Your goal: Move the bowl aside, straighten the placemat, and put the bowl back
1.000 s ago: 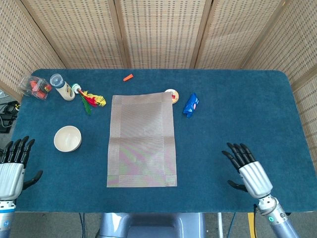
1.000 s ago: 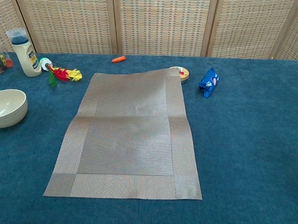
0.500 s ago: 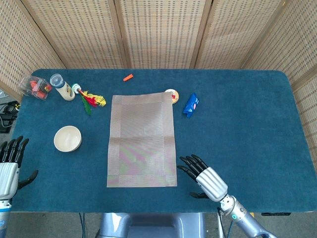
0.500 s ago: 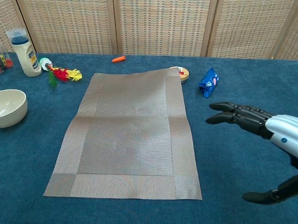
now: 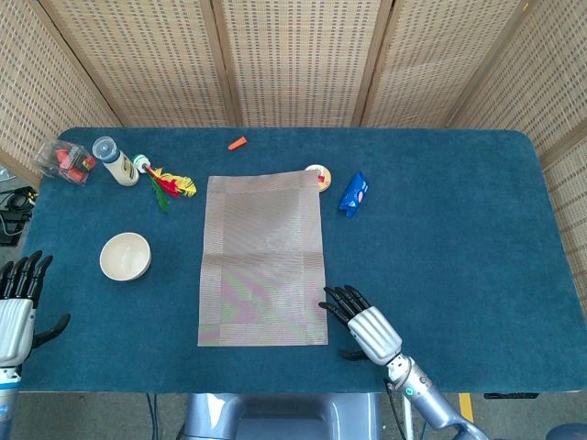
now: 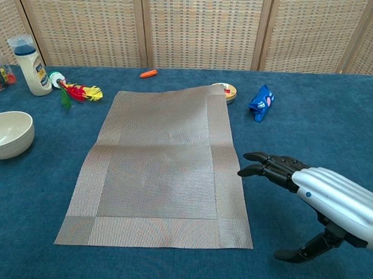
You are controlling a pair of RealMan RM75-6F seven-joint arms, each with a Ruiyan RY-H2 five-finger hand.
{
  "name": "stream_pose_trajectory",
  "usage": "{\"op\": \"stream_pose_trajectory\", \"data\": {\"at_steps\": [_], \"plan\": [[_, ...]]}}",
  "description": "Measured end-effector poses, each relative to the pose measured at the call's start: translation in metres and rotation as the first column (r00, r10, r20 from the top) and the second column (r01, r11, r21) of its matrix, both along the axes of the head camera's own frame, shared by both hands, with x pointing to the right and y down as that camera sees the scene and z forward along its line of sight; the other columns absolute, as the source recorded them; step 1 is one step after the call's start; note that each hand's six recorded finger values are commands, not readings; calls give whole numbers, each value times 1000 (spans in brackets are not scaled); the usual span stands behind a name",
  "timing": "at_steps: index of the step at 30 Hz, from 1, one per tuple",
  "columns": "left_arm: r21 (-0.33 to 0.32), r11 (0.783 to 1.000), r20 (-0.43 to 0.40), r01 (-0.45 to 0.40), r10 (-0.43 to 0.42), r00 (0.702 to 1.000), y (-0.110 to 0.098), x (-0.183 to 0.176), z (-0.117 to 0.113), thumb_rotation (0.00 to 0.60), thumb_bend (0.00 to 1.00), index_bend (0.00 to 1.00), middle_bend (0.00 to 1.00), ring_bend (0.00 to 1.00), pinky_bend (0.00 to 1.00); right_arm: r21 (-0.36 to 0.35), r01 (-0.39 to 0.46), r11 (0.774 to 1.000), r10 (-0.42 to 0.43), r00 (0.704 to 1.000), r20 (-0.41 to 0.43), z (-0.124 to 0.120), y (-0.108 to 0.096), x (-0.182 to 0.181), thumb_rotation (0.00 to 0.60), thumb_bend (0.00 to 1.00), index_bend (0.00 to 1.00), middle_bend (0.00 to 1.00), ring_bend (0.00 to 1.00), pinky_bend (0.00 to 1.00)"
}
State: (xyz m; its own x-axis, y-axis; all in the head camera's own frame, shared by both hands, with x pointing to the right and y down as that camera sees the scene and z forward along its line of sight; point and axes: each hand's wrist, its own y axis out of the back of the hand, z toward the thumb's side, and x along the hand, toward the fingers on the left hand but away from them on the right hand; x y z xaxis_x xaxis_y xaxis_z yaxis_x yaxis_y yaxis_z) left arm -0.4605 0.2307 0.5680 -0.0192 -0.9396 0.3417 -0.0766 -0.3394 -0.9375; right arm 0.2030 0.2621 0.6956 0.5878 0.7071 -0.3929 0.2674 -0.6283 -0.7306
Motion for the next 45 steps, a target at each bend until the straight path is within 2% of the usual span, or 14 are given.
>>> {"op": "stream_pose_trajectory", "data": {"at_steps": [21,31,34,39,45], "plan": [[-3,1000,-19,8,-8,1000,0,-1,-1,600,221,0,0,0,0,-60,-43,997,44,999,18,20,8,-15,600,20,184,0,0,0],[-9,1000,-26,23,-24,999,-2,-6,0,600,221,3,0,0,0,-71,-71,995,72,997,7,34,4,-23,600,73,208,0,0,0],[-13,1000,-26,28,-28,999,-2,-7,1,600,220,3,0,0,0,-64,-78,995,78,997,0,38,2,-24,600,166,216,0,0,0],[-20,999,-33,28,-29,999,-3,-7,2,600,221,6,0,0,0,-34,-83,996,83,997,1,39,0,-26,600,385,222,0,0,0],[-20,999,-38,25,-26,999,-3,-6,3,600,220,7,0,0,0,-1,-110,994,110,992,57,33,-4,-28,600,505,222,0,0,0]]}}
